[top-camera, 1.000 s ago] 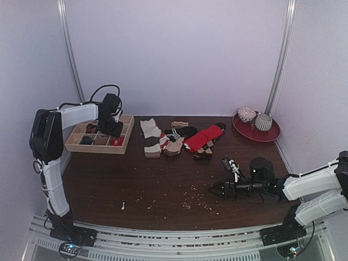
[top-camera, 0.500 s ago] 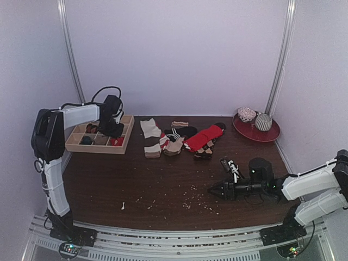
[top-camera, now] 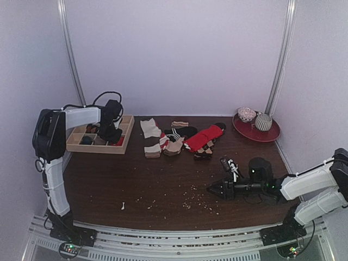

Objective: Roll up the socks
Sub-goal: Reset both arms

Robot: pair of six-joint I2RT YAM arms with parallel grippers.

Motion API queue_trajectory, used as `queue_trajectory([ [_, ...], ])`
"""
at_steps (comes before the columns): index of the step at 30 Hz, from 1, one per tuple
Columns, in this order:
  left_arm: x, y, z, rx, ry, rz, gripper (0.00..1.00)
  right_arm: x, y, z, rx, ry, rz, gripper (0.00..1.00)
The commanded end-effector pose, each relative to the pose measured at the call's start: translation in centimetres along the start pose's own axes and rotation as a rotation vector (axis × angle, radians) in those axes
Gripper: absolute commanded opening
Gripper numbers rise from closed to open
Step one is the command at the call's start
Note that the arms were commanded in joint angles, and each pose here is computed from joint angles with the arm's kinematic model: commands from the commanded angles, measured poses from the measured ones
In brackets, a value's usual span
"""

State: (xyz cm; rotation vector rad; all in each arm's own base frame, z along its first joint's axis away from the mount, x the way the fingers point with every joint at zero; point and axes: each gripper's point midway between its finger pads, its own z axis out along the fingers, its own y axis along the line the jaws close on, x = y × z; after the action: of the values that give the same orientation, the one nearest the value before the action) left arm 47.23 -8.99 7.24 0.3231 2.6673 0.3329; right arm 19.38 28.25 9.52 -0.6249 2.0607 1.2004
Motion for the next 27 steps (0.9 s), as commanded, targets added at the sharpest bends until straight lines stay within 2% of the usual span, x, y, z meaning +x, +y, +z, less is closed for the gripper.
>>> queue_trajectory([
  [1, 4.3, 1.1, 1.7, -0.066, 0.158, 0.075, 0.17, -0.1, 0.1, -0.1, -0.015, -0.014, 0.005, 0.46],
  [10, 4.7, 1.1, 3.0, -0.082, 0.204, 0.129, 0.17, 0.1, -0.1, -0.3, -0.009, -0.024, 0.017, 0.46],
  [13, 2.7, 1.6, 1.8, -0.089, 0.137, 0.099, 0.18, 0.2, -0.2, -0.4, -0.005, -0.025, 0.022, 0.46],
  [19, -1.3, 3.4, -2.8, -0.114, -0.002, 0.047, 0.29, -0.1, -0.1, -0.4, -0.004, -0.025, 0.02, 0.46],
  [23, -2.6, 4.2, -5.4, -0.116, -0.042, 0.031, 0.32, -0.2, 0.0, -0.3, 0.001, -0.018, 0.01, 0.46],
  [27, -3.1, 3.5, -6.8, -0.048, -0.079, 0.01, 0.33, -0.2, -0.1, -0.3, 0.006, -0.015, 0.008, 0.46],
])
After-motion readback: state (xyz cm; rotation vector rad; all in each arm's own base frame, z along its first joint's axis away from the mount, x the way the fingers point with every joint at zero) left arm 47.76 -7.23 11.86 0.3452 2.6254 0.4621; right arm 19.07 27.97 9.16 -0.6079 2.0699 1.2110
